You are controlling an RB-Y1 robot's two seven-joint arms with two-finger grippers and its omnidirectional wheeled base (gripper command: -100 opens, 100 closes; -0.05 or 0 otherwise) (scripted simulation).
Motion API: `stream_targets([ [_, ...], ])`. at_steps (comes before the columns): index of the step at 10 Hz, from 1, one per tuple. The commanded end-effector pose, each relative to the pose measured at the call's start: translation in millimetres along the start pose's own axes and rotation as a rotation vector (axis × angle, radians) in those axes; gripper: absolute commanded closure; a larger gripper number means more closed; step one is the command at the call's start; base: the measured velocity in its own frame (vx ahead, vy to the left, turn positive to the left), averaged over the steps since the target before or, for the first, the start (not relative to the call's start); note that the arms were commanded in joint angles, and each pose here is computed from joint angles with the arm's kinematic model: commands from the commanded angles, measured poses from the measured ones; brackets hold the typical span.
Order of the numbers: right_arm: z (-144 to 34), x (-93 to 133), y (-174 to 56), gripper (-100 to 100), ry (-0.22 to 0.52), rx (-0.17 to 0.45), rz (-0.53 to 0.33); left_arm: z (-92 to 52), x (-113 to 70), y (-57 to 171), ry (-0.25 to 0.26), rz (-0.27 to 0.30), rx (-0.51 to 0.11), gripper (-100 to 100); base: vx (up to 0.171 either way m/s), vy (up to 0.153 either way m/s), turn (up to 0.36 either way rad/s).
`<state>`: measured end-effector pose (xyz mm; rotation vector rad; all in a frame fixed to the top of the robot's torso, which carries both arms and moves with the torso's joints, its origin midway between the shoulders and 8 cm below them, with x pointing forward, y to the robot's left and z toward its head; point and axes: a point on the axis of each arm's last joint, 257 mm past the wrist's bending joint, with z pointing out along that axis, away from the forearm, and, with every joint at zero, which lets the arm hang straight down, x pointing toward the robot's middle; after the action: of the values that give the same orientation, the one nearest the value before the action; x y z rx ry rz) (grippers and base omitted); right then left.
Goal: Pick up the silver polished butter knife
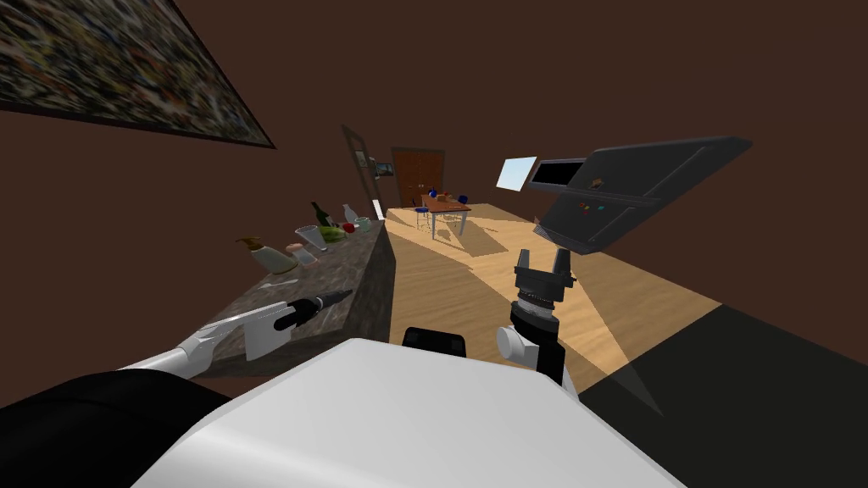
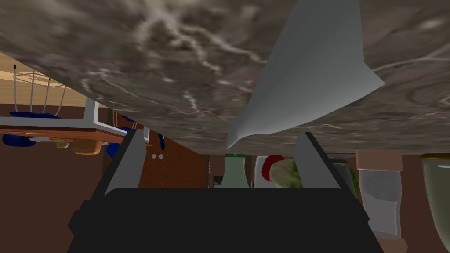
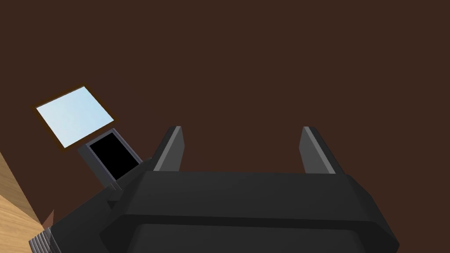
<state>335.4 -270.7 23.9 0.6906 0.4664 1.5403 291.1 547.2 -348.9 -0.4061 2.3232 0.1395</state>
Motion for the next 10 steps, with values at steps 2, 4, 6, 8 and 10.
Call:
stream_targets([
  [2,0.0,0.0,0.0,0,0.000,0.000,0.000,0.0,-0.1,0.0,0.000,0.000,0.000,100,0.001,0.002,0.007],
  [4,0.0,0.0,0.0,0,0.000,0.000,0.000,-0.1,0.2,4.0,0.001,0.004,-0.010,100,0.000,0.000,0.000],
  [6,0.0,0.0,0.0,0,0.000,0.000,0.000,-0.1,-0.2,3.1,0.000,0.005,-0.008,0,0.000,0.000,0.000],
  [8,0.0,0.0,0.0,0,0.000,0.000,0.000,-6.4,-10.6,-9.1,0.000,0.016,0.015,100,-0.039,-0.017,0.115],
  [10,0.0,0.0,0.0,0,0.000,0.000,0.000,-6.0,-8.7,-8.1,-0.001,0.013,0.013,0,-0.012,-0.006,0.009],
])
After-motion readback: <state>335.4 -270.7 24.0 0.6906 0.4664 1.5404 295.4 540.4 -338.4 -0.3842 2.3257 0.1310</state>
